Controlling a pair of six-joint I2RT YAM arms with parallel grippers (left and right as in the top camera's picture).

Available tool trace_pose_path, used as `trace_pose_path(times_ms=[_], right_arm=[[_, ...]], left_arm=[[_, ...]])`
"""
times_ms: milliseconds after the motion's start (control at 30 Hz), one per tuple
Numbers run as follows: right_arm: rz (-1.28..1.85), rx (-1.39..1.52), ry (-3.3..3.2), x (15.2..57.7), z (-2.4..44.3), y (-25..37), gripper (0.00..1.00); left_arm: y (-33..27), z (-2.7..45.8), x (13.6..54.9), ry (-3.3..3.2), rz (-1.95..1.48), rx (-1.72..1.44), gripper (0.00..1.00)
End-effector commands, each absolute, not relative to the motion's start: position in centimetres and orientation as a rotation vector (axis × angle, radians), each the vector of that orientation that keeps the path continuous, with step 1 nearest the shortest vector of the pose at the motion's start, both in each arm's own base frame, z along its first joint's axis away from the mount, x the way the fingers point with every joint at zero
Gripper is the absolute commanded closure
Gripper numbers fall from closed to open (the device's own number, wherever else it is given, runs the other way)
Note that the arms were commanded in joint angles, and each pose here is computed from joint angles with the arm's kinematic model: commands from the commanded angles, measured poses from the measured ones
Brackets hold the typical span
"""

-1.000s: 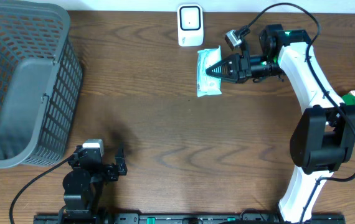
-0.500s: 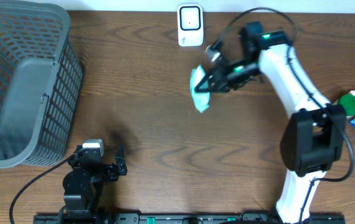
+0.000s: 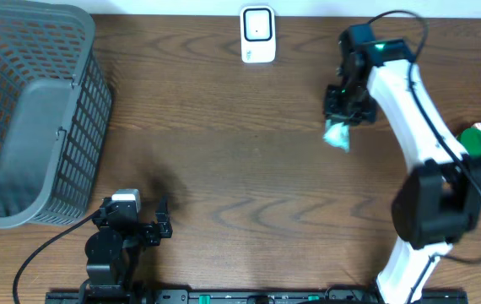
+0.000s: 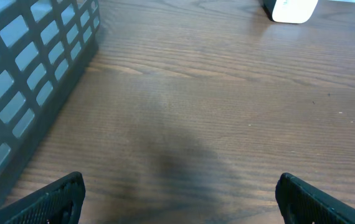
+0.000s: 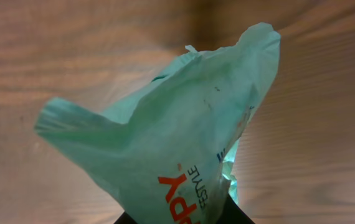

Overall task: Scan the item barcode
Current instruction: 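Hold the wipes pack up against the white scanner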

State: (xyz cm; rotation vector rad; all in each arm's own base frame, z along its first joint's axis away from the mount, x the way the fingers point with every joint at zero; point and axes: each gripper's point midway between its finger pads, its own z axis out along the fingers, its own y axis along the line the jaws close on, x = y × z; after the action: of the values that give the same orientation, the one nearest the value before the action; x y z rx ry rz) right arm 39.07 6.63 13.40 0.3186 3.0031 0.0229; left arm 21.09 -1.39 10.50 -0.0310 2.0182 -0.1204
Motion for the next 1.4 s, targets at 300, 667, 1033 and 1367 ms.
trace_pose_path(times_ms=[300,667,1033,1367], right_arm=[[-0.275,0.310,2.518,36.1,28.7,1.6,0.99],[0.001,-0.018,2.227,47.5,30.4,9.5,0.99],[0.279,-0.058,2.015,57.5,26.6,16.4,0.99],[0.259,-0.276,1.847,61.3,23.5,23.1,0.99]], left_arm=[[-1.2,9.9,21.1,2.030,-0.099,-0.024,0.02],[-1.2,9.9,21.1,2.030,-0.099,-0.024,0.02],[-1.2,9.9,21.1,2.030,-0.099,-0.024,0.02],[-1.2,9.9,21.1,2.030,-0.099,-0.024,0.02]])
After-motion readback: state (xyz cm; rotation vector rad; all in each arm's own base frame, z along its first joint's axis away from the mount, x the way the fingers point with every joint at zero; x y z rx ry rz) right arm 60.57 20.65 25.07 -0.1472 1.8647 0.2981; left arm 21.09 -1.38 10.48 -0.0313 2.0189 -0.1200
